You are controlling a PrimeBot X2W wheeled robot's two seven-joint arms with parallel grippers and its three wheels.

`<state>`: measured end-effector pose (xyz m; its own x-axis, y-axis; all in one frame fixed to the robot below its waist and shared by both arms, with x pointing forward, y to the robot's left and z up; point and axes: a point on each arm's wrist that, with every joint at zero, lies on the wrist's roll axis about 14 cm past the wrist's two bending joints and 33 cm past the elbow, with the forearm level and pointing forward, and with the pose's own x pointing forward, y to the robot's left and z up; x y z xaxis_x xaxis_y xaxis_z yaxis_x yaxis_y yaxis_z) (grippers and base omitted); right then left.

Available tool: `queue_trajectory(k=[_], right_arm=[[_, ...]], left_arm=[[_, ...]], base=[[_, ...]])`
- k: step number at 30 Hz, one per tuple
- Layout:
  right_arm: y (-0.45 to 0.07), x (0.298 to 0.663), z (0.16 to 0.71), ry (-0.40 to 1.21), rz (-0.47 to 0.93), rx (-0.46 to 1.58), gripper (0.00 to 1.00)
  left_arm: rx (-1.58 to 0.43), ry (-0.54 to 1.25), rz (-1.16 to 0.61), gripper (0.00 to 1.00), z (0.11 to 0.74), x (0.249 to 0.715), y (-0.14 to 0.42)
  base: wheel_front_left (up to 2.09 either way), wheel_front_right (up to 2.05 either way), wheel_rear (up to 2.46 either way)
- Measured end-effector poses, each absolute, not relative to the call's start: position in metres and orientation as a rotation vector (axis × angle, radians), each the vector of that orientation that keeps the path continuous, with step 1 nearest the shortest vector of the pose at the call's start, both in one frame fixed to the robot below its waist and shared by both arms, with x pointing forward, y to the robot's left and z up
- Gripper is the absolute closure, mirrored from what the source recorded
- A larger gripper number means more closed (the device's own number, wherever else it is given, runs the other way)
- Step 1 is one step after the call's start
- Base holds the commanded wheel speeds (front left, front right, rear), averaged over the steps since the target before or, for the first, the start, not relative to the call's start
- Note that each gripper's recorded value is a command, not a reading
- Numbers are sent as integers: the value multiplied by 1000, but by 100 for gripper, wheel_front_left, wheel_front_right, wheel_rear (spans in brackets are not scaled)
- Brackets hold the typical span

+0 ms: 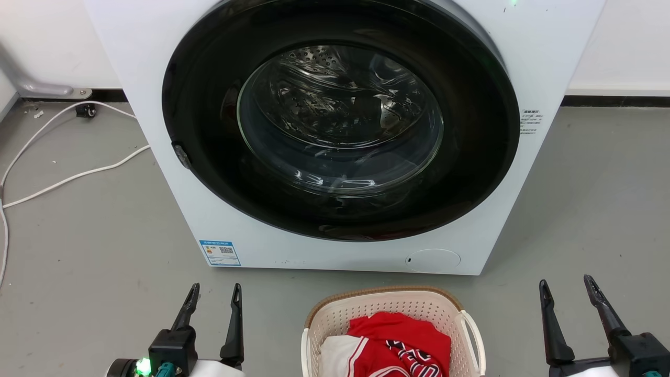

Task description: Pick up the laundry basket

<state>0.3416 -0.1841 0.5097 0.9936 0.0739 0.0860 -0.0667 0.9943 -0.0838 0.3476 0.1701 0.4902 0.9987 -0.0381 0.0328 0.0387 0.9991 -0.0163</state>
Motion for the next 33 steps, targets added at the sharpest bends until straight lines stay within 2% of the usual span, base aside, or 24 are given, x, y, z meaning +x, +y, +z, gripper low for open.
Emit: queue_trajectory(k=[17,28,33], right_arm=[[-185,342,507,-82,66,-79,0],[-185,342,466,48,69,-67,0],[-186,354,448,106,70,-72,0]], left_arm=[[-43,-4,-59,0,481,347,164],[-54,109,-197,0,448,352,125],[-65,190,-248,0,424,361,109]], base=[[0,0,0],[0,0,0],[0,0,0]])
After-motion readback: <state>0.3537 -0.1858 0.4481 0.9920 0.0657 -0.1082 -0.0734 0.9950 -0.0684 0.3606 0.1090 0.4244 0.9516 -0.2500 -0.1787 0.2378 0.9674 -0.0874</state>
